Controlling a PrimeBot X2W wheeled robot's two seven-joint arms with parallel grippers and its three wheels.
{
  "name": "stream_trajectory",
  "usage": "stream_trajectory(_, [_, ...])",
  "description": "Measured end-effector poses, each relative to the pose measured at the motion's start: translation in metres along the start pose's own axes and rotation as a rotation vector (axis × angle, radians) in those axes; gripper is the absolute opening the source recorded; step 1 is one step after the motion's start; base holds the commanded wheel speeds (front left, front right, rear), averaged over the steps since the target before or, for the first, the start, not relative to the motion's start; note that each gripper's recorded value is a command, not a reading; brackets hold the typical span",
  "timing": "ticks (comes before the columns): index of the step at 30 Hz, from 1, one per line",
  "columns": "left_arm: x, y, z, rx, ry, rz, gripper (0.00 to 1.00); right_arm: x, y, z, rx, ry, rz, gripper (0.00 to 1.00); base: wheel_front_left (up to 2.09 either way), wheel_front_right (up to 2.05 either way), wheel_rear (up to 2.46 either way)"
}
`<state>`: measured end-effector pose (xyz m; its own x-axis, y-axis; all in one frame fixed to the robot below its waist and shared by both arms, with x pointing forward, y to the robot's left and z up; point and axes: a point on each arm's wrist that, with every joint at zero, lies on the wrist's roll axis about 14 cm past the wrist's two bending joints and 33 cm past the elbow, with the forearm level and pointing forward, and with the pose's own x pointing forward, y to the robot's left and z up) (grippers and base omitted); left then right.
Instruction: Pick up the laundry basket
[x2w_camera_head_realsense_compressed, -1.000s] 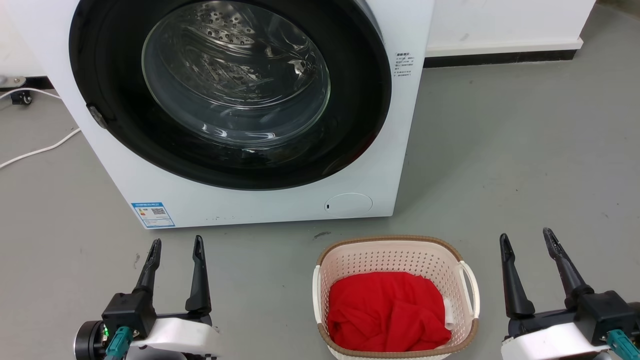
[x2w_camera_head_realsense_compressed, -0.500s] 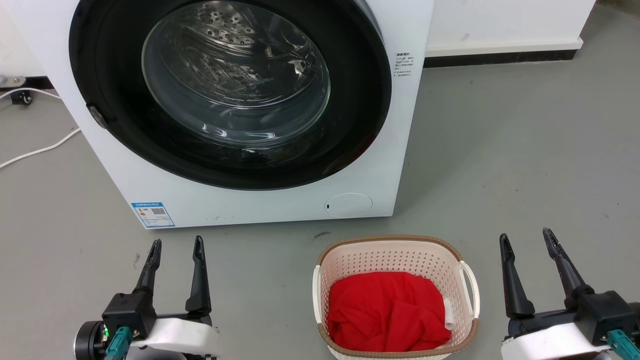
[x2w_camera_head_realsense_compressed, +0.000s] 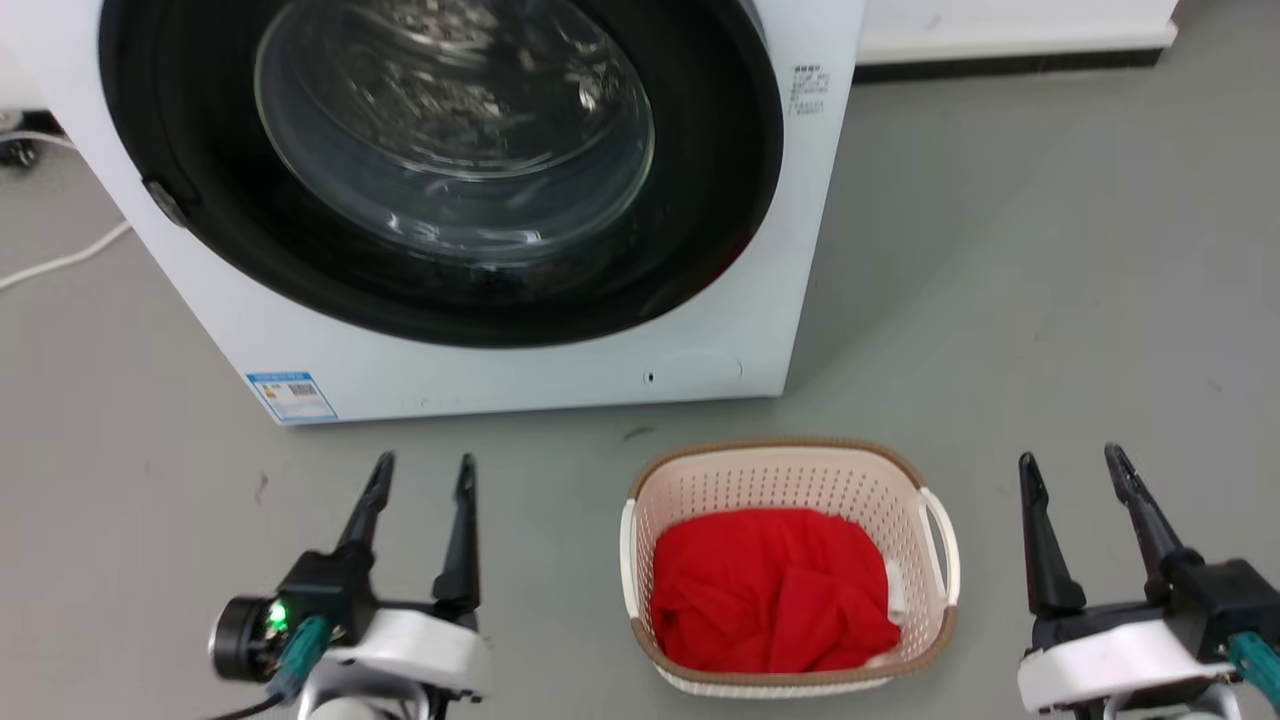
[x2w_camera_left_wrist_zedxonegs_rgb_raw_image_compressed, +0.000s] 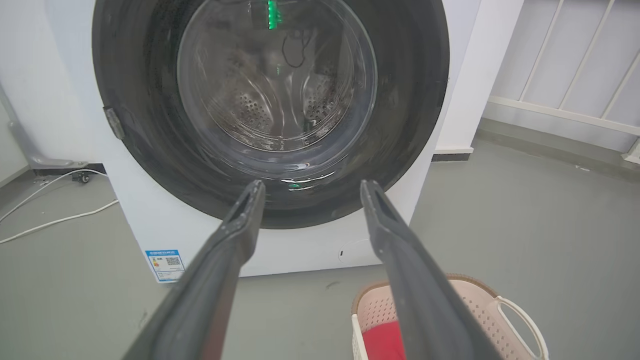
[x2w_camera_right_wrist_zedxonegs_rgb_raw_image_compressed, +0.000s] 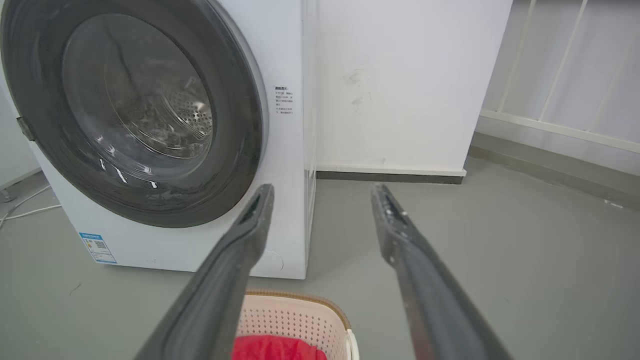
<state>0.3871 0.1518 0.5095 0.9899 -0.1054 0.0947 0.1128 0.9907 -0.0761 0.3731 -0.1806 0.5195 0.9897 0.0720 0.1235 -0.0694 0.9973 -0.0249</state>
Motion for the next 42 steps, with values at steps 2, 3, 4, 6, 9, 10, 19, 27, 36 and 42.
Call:
stream_trajectory(2, [0.008, -0.009, -0.010, -0.001, 0.028, -0.032, 1.00, 0.006, -0.005, -0.009, -0.005, 0.023, -0.011, 1.00, 0.00, 0.00, 0.00])
stream_trajectory(3, [0.012, -0.013, -0.015, -0.001, 0.041, -0.049, 1.00, 0.009, -0.007, -0.014, -0.010, 0.038, -0.017, 1.00, 0.00, 0.00, 0.00])
stream_trajectory(4, [0.018, -0.017, -0.020, 0.001, 0.055, -0.065, 1.00, 0.013, -0.009, -0.020, -0.012, 0.054, -0.021, 1.00, 0.00, 0.00, 0.00])
stream_trajectory(6, [0.029, -0.026, -0.031, -0.009, 0.080, -0.099, 1.00, 0.023, -0.012, -0.031, -0.018, 0.082, -0.028, 1.00, 0.00, 0.00, 0.00])
stream_trajectory(9, [0.042, -0.038, -0.054, -0.016, 0.142, -0.148, 1.00, 0.036, -0.014, -0.050, -0.034, 0.132, -0.027, 1.00, 0.00, 0.00, 0.00])
stream_trajectory(10, [0.045, -0.043, -0.064, -0.017, 0.168, -0.166, 1.00, 0.040, -0.015, -0.058, -0.038, 0.150, -0.025, 1.00, 0.00, 0.00, 0.00])
stream_trajectory(19, [0.063, -0.068, -0.159, -0.050, 0.419, -0.270, 1.00, 0.067, -0.021, -0.127, -0.080, 0.318, -0.015, 1.00, 0.00, 0.00, 0.00])
stream_trajectory(27, [0.077, -0.074, -0.221, -0.070, 0.555, -0.301, 1.00, 0.080, -0.022, -0.190, -0.102, 0.461, 0.004, 1.00, 0.00, 0.00, 0.00])
stream_trajectory(36, [0.083, -0.068, -0.282, -0.077, 0.674, -0.299, 1.00, 0.087, -0.017, -0.254, -0.118, 0.595, 0.046, 1.00, 0.00, 0.00, 0.00])
stream_trajectory(42, [0.084, -0.071, -0.315, -0.084, 0.726, -0.312, 1.00, 0.080, -0.020, -0.293, -0.131, 0.690, 0.056, 1.00, 0.00, 0.00, 0.00])
